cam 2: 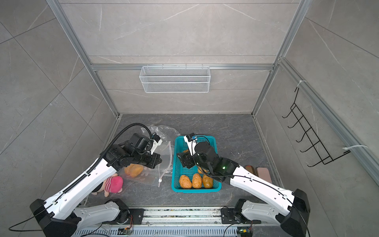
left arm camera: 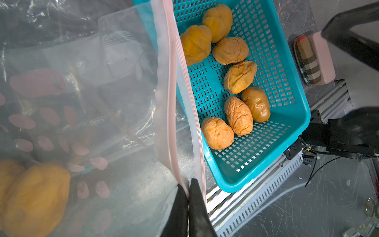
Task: Put the potatoes into a zipper bag and zip it
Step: Place the potato into the zipper food storage bag, then pick up the potato from the basket.
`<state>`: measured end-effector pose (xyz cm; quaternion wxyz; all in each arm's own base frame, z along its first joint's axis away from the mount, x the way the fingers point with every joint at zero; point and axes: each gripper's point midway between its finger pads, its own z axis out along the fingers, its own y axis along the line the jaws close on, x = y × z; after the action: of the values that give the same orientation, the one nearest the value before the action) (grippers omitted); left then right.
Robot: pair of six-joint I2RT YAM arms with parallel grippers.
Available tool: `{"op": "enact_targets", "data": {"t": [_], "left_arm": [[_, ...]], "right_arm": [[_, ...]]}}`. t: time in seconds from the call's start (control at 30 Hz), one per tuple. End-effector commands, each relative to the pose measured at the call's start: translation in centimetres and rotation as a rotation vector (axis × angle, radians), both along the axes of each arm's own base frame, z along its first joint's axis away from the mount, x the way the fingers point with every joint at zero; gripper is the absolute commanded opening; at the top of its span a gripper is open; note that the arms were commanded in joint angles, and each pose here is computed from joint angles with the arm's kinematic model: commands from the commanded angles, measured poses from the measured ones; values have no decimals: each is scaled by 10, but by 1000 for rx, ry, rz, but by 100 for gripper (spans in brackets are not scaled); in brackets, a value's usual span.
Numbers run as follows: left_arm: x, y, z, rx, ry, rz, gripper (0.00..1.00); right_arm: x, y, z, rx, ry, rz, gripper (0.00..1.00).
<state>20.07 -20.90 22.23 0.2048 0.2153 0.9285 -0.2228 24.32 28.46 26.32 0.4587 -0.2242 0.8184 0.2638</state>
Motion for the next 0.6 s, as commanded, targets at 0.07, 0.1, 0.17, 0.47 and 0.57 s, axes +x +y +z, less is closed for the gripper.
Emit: {"op": "enact_targets", "data": {"t": [0.07, 0.1, 0.17, 0.47, 0.57], "left_arm": [[2, 0, 5, -20, -30, 16, 0], [2, 1, 5, -20, -29, 16, 0], [2, 1, 4, -20, -30, 15, 0], [1, 2, 3, -19, -32, 13, 0], [0, 2, 2, -17, -32, 13, 0]], "right_arm": [[11, -46, -32, -176, 8, -169, 72], [12, -51, -36, -200, 16, -190, 72], [16, -63, -47, -249, 40, -241, 73], [25, -85, -86, -392, 171, -323, 71], [30, -90, -104, -468, 227, -342, 71]]}}
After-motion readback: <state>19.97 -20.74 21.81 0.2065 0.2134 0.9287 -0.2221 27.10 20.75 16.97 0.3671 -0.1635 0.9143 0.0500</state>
